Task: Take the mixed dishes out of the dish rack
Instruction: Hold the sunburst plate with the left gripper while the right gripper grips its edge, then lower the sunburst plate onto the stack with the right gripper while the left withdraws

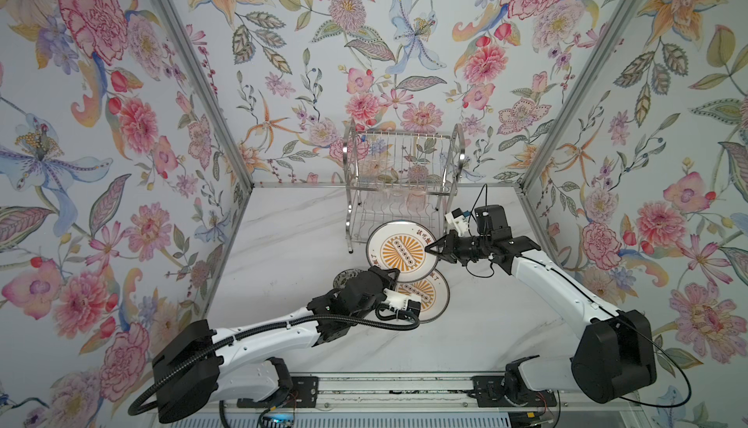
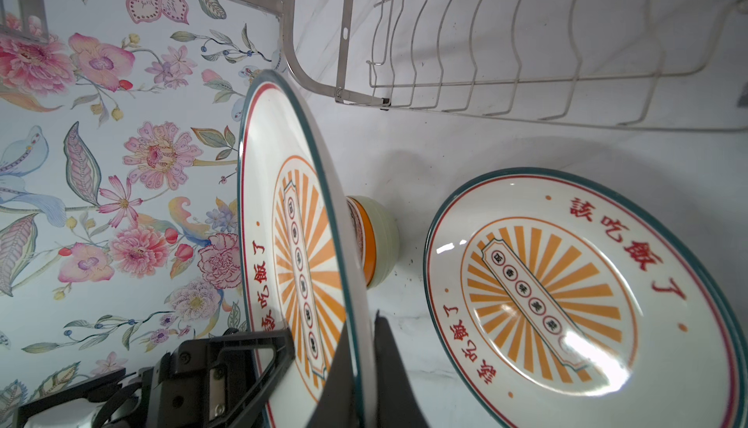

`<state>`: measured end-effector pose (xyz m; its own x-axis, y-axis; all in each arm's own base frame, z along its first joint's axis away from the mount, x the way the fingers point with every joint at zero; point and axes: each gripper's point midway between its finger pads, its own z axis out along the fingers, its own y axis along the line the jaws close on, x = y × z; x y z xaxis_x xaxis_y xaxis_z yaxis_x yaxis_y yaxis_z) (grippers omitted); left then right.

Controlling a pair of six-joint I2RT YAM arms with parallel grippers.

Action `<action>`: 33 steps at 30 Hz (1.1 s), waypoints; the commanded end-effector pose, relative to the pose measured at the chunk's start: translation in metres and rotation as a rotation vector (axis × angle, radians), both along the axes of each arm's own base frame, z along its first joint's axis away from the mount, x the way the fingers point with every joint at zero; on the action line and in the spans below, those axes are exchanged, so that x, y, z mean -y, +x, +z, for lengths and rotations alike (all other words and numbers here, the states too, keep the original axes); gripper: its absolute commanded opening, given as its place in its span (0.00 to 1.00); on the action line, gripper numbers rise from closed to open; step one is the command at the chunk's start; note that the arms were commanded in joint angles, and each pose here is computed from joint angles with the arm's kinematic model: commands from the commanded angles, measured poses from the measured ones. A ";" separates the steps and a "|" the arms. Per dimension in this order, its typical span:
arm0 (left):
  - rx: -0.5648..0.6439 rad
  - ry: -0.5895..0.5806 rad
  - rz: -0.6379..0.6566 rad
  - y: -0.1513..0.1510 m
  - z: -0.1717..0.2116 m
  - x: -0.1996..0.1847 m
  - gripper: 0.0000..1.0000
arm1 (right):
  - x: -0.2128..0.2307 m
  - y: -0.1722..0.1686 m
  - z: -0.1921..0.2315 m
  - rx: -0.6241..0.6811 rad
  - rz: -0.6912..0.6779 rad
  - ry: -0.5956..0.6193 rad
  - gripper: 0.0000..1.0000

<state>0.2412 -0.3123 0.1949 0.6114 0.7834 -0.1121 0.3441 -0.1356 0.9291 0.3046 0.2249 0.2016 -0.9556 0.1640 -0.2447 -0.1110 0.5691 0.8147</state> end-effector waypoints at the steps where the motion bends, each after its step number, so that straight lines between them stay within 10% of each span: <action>1: 0.071 -0.110 0.036 0.006 0.032 0.005 0.45 | 0.006 -0.001 0.003 0.050 -0.011 -0.039 0.00; 4: 0.054 -0.179 0.051 0.006 0.044 0.003 0.84 | 0.019 0.003 0.011 0.090 -0.064 -0.038 0.00; 7: 0.035 -0.256 0.055 0.001 0.059 -0.001 0.97 | 0.036 0.003 0.015 0.111 -0.128 -0.049 0.00; 33: -0.624 -0.783 0.220 0.007 0.106 -0.050 0.99 | 0.078 -0.038 -0.075 0.036 -0.247 -0.207 0.00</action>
